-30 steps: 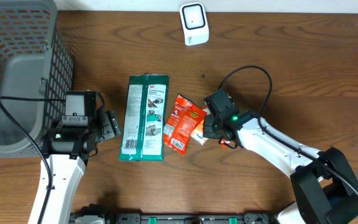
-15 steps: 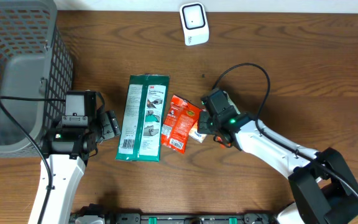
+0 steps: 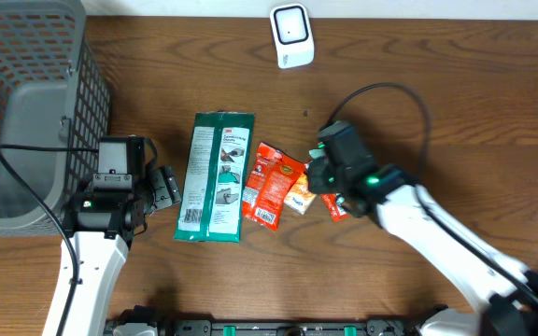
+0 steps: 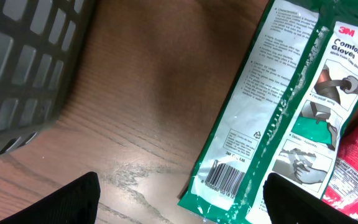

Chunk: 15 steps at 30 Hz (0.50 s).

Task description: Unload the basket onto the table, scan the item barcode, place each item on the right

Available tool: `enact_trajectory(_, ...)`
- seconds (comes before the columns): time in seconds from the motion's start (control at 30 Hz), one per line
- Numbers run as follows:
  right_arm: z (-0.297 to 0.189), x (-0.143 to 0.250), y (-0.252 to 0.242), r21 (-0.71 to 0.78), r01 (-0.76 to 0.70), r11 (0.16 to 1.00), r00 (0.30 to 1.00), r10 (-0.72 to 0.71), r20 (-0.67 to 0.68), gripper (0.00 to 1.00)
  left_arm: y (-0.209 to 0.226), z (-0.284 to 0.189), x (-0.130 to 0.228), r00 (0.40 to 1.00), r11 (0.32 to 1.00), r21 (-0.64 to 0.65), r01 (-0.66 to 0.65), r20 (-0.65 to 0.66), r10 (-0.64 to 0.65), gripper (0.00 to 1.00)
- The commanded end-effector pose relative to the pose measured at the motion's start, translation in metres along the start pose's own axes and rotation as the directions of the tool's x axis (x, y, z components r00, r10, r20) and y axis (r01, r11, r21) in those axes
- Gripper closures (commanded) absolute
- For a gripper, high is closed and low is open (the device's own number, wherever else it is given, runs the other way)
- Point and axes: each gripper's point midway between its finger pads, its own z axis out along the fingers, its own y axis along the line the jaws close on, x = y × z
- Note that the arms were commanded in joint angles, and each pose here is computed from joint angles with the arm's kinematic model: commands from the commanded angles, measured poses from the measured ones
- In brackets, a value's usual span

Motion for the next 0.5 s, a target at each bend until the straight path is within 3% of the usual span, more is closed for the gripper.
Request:
enact_trajectory(0.0, -0.017, -0.009, -0.016, 0.031, -0.029, 0.999, 0.999, 0.029, 0.014, 0.98, -0.001, -0.002, -0.005, 1.0, 1.0, 0.008, -0.001, 0.009, 0.001, 0.15)
enact_trajectory(0.27, 0.02, 0.038, -0.042, 0.141, -0.152, 0.978, 0.978, 0.169, -0.123, 0.99, -0.001, -0.002, -0.005, 1.0, 1.0, 0.008, -0.001, 0.009, 0.001, 0.15)
enact_trajectory(0.47, 0.05, 0.058, -0.042, 0.169, -0.165, 0.972, 0.964, 0.195, -0.183, 0.99, -0.001, -0.002, -0.005, 1.0, 1.0, 0.007, -0.001, 0.009, 0.001, 0.15)
